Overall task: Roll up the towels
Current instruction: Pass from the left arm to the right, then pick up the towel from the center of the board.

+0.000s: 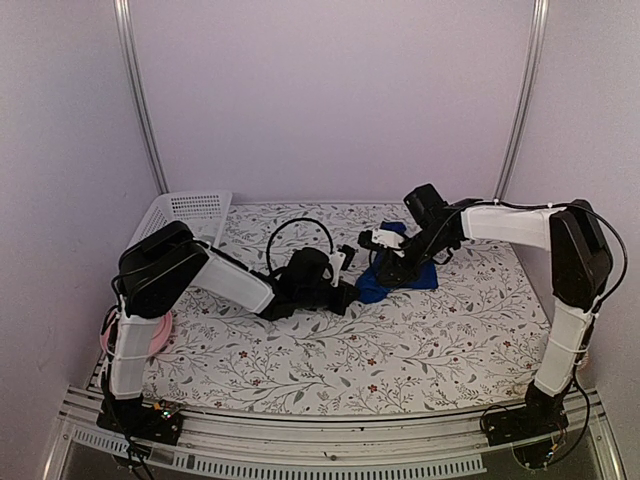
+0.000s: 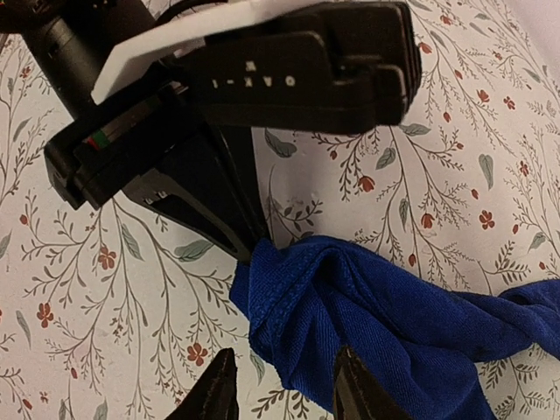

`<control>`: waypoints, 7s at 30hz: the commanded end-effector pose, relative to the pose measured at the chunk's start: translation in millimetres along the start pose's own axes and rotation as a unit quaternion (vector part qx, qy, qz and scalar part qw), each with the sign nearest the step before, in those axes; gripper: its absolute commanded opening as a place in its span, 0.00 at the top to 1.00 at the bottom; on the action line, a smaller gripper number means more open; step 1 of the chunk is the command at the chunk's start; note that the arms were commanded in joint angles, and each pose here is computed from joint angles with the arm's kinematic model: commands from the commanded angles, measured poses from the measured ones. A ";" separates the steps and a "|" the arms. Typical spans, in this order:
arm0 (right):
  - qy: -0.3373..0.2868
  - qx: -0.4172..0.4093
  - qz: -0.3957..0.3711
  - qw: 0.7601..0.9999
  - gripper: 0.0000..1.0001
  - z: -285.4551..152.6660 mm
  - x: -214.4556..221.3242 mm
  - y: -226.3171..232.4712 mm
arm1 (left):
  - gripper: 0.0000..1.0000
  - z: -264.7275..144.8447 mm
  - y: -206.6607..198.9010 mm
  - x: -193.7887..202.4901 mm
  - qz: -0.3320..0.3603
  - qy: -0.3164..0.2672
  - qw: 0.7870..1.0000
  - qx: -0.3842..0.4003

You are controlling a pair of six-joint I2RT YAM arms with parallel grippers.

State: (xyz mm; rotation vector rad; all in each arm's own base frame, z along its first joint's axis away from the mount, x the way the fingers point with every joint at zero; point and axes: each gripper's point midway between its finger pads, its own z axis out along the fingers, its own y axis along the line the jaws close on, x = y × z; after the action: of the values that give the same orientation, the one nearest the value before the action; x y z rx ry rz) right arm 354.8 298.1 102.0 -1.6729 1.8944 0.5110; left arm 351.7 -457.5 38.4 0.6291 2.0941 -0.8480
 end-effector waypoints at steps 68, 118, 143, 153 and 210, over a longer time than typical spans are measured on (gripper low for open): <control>-0.069 0.111 -0.072 0.989 0.98 -153.1 -111.6 -6.3 | 0.28 -169.2 -98.0 -156.5 0.094 -0.205 0.972 0.062; -0.011 0.204 0.110 0.973 0.97 -149.8 -25.9 -93.1 | 0.99 -85.2 -126.1 -97.9 0.160 -0.111 0.964 0.179; -0.190 0.102 -0.053 0.975 0.98 -236.0 -94.1 -13.5 | 0.83 -120.6 -132.2 -70.6 0.126 -0.127 0.961 0.212; -0.142 0.193 -0.161 0.957 0.97 -241.1 -98.4 2.4 | 0.60 -169.7 -151.8 -139.4 0.210 -0.196 0.940 0.183; -0.154 0.379 0.019 0.912 0.98 -287.6 -104.1 -107.0 | 0.94 -110.1 -161.1 -115.1 0.221 -0.169 0.945 0.171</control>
State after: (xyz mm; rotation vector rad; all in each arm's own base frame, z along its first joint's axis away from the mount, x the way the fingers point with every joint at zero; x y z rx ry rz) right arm 395.0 204.8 345.0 -1.1935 1.6313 0.0866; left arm 284.9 -493.0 219.0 0.9861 1.5291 -0.9403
